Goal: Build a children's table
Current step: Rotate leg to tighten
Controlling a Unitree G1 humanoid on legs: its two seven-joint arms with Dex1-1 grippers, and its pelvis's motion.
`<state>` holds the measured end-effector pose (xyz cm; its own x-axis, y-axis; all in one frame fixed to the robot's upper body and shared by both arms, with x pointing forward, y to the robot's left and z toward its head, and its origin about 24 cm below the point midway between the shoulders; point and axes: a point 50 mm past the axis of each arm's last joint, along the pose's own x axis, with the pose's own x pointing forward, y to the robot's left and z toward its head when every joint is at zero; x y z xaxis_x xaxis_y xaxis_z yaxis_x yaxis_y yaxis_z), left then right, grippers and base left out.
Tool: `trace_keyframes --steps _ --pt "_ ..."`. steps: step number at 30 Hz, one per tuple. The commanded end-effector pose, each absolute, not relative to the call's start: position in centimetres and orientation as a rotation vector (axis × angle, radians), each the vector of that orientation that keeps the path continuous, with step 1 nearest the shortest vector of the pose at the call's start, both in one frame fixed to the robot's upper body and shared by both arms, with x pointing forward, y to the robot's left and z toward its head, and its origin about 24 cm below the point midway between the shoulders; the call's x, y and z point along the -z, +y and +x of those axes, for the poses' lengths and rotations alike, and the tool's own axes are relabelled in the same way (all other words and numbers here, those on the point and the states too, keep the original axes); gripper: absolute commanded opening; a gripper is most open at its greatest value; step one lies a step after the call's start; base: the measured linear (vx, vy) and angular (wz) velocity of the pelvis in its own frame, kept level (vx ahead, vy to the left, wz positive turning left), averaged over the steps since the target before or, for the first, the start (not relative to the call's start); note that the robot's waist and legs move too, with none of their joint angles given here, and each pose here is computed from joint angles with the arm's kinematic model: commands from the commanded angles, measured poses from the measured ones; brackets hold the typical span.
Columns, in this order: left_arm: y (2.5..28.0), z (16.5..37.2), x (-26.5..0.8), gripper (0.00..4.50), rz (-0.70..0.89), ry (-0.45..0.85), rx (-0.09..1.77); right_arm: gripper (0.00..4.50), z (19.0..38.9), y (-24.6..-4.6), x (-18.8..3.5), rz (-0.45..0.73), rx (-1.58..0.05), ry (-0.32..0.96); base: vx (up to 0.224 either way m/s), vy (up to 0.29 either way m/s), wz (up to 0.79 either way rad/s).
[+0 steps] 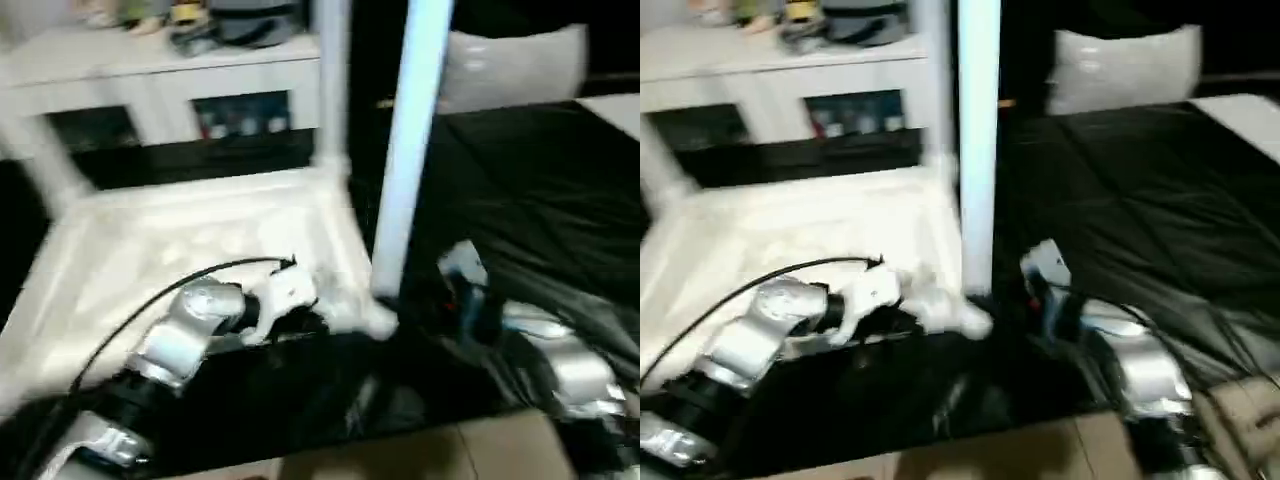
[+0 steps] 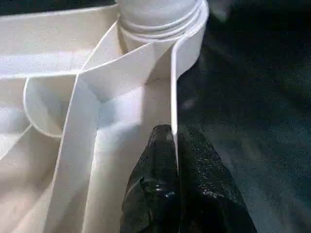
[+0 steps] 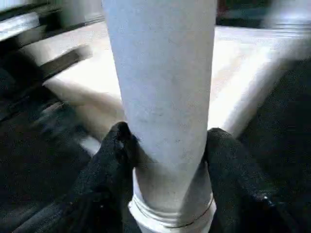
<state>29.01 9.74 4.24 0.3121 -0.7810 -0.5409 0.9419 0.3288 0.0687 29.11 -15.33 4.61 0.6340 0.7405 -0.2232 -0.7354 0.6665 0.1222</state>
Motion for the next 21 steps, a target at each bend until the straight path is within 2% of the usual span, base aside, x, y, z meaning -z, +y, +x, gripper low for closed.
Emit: trace_keyframes --steps 1,3,6,7,9,14,15,16,20,21 --pt "6.7 28.4 -5.4 0.0 0.375 0.379 1.243 1.87 29.8 -14.2 -3.0 0.021 -0.732 0.34 0.0 0.0 0.0" --pt "5.3 29.3 -5.7 0.0 0.346 0.373 1.111 1.87 31.6 -12.5 -2.9 0.071 -0.547 0.335 0.0 0.0 0.0" --pt "4.6 29.9 -5.9 0.0 0.343 0.361 1.034 1.87 32.4 -11.7 -3.0 0.098 -0.471 0.328 0.0 0.0 0.0" --pt "4.2 30.2 -6.0 0.0 0.354 0.352 0.997 2.43 32.6 -11.2 -3.1 0.129 -0.469 0.309 0.0 0.0 0.0" --pt "4.0 30.4 -6.1 0.0 0.377 0.34 0.974 2.57 32.7 -10.9 -3.4 0.143 -0.465 0.271 0.0 0.0 0.0" --pt "4.8 30.3 -5.8 0.0 0.408 0.355 0.97 3.09 32.1 -12.1 -3.9 0.156 -0.497 0.209 0.01 0.0 0.02" --pt "5.1 30.4 -5.7 0.0 0.425 0.353 0.976 3.09 31.9 -12.6 -3.9 0.148 -0.515 0.197 0.0 0.0 0.0" --pt "5.5 30.4 -5.5 0.0 0.446 0.352 0.996 3.29 31.5 -13.5 -4.0 0.131 -0.543 0.182 0.0 0.0 0.0" --pt "6.0 30.4 -5.3 0.0 0.464 0.356 1.022 3.52 30.9 -14.7 -4.2 0.106 -0.583 0.165 0.0 0.0 0.0" --pt "6.6 30.3 -5.1 0.0 0.492 0.358 1.064 3.63 30.1 -15.9 -4.6 0.081 -0.652 0.145 0.0 0.0 0.0"
